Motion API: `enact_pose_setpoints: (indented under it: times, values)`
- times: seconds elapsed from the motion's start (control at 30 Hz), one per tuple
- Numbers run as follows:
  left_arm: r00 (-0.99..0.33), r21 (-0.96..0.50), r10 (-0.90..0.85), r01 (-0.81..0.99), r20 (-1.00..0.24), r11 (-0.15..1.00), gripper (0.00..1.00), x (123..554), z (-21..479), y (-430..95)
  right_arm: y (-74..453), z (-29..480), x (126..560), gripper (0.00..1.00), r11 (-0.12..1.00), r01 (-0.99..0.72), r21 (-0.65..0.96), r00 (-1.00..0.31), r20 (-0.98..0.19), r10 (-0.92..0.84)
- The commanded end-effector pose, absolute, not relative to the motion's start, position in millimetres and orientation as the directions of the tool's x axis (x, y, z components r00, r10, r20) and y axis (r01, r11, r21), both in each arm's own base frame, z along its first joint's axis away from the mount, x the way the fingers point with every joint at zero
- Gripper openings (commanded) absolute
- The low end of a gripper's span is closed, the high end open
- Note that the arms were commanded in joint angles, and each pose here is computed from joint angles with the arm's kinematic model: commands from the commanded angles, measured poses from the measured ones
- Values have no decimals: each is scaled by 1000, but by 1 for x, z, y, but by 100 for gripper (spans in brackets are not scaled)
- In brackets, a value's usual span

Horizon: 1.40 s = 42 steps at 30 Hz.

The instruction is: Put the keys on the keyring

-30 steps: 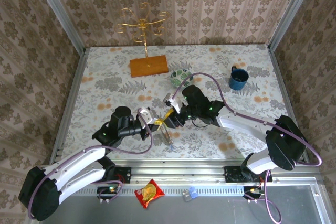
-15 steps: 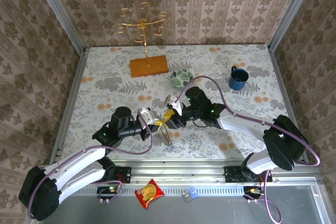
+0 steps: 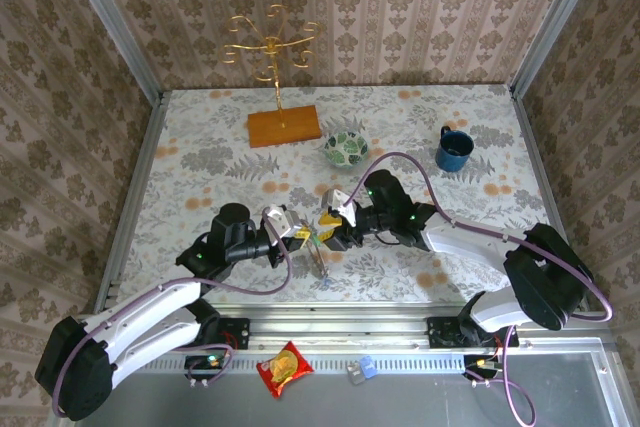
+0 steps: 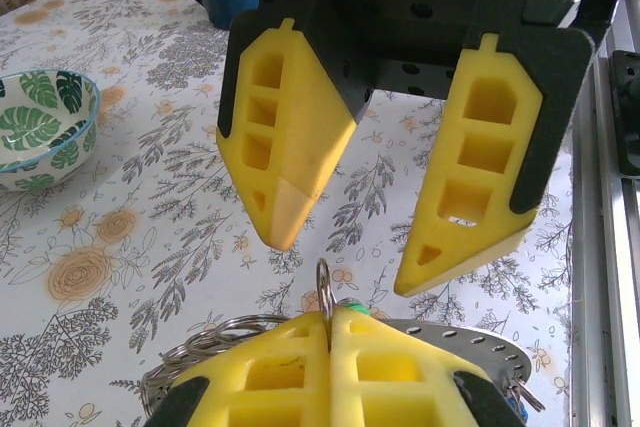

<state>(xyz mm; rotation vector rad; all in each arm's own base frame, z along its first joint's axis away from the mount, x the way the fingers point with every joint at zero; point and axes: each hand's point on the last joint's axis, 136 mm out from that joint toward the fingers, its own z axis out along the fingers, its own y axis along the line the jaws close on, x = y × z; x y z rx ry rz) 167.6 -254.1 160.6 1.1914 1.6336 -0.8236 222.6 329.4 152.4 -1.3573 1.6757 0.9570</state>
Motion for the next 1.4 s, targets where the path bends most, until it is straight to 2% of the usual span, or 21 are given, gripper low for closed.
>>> enact_pose_setpoints:
  times: [0.0, 0.2, 0.47, 0.63, 0.77, 0.87, 0.93, 1.0, 1.1, 1.37]
  values:
    - [-67, 21, 308, 961, -949, 274, 0, 164, 168, -259, 337, 165, 225, 45, 96, -995, 23, -57, -927, -370]
    - [-63, 22, 303, 962, -951, 271, 0, 163, 168, -260, 342, 164, 225, 41, 66, -997, 31, -53, -929, -366]
    - [-60, 24, 304, 963, -951, 267, 0, 163, 168, -260, 347, 165, 223, 24, 24, -999, 45, -50, -935, -351]
    - [-62, 23, 306, 964, -950, 266, 0, 162, 167, -260, 349, 167, 221, 16, 9, -999, 46, -46, -937, -345]
    - [-61, 25, 308, 964, -949, 266, 0, 162, 167, -260, 349, 168, 219, 0, -10, -999, 51, -45, -933, -356]
    - [-64, 34, 335, 959, -940, 280, 3, 165, 164, -258, 348, 168, 217, 0, -18, -998, 56, -45, -922, -386]
    - [-62, 44, 367, 961, -928, 273, 15, 165, 161, -256, 346, 168, 216, 0, -26, -998, 51, -36, -911, -412]
    - [-49, 61, 395, 964, -917, 261, 19, 164, 160, -255, 344, 169, 216, 0, -33, -998, 44, -25, -894, -447]
    - [-19, 93, 427, 966, -904, 242, 22, 164, 163, -255, 340, 167, 215, 0, -49, -998, 28, 1, -862, -507]
    - [27, 136, 472, 971, -881, 198, 20, 167, 164, -257, 336, 167, 214, 0, -92, -995, -30, 79, -799, -596]
